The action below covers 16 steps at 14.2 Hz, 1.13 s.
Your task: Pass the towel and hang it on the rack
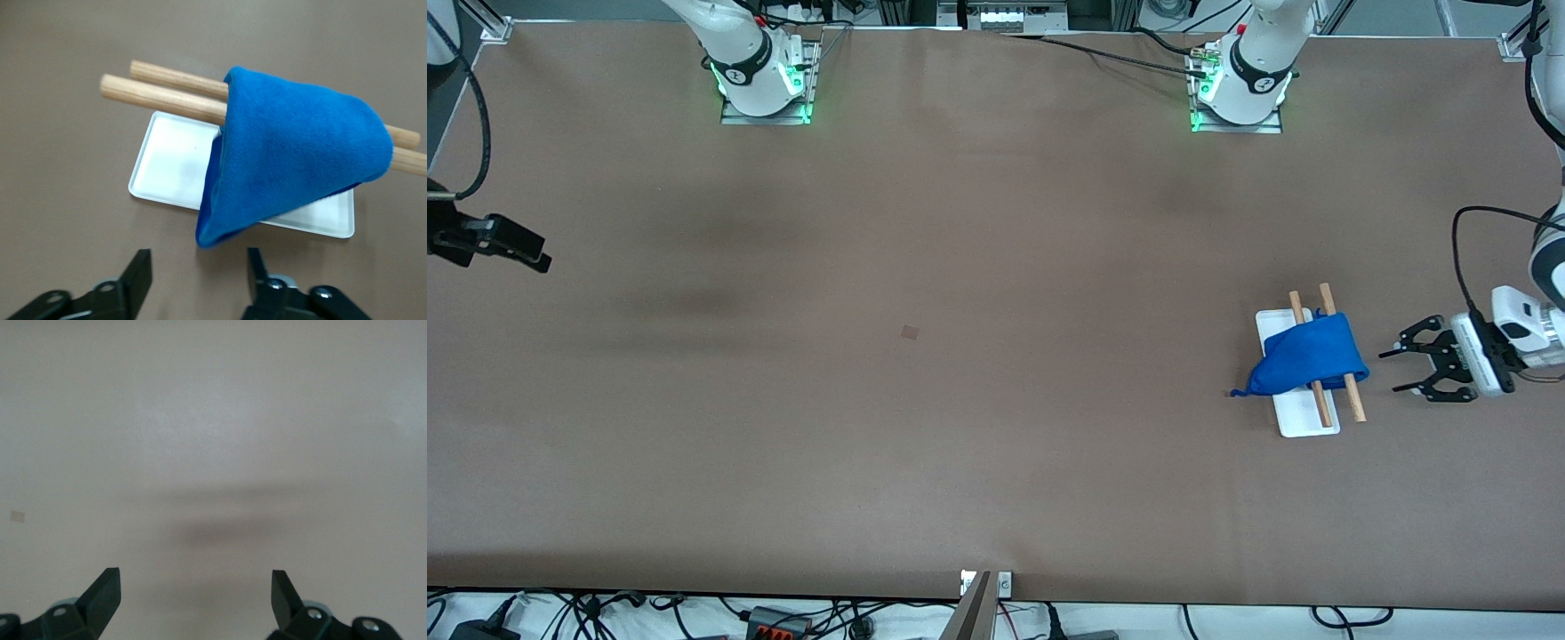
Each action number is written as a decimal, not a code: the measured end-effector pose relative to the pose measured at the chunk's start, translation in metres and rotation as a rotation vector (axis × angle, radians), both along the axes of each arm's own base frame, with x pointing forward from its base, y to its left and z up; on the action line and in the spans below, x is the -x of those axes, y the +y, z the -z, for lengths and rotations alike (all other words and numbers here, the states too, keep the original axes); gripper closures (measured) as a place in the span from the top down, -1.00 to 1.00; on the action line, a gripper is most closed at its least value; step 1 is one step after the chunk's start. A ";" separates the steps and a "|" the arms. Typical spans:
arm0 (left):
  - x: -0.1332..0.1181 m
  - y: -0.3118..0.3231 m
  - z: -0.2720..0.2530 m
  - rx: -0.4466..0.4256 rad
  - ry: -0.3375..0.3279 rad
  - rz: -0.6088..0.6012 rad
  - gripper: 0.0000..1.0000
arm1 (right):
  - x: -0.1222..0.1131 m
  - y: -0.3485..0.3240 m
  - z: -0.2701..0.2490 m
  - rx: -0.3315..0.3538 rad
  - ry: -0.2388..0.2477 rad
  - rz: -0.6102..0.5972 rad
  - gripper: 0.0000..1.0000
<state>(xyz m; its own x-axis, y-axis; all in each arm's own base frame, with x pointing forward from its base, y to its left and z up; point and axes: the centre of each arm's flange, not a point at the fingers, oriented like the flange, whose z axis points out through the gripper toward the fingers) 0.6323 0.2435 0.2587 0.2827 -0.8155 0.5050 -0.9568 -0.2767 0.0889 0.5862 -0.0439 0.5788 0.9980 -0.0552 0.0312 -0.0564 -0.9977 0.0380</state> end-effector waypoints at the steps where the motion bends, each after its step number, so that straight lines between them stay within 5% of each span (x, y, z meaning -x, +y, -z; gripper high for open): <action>1: -0.003 0.004 -0.010 0.006 -0.003 0.007 0.64 | 0.004 0.000 0.002 0.000 -0.001 0.000 1.00; 3: -0.008 0.015 -0.029 -0.017 -0.012 0.023 0.98 | 0.007 0.000 0.004 0.000 -0.001 -0.001 1.00; 7: -0.016 0.024 -0.063 -0.051 0.027 0.010 1.00 | 0.010 0.001 -0.001 0.001 -0.011 -0.006 1.00; 16: -0.031 -0.030 -0.176 -0.030 0.524 -0.510 1.00 | 0.012 0.011 -0.008 0.001 -0.013 -0.037 1.00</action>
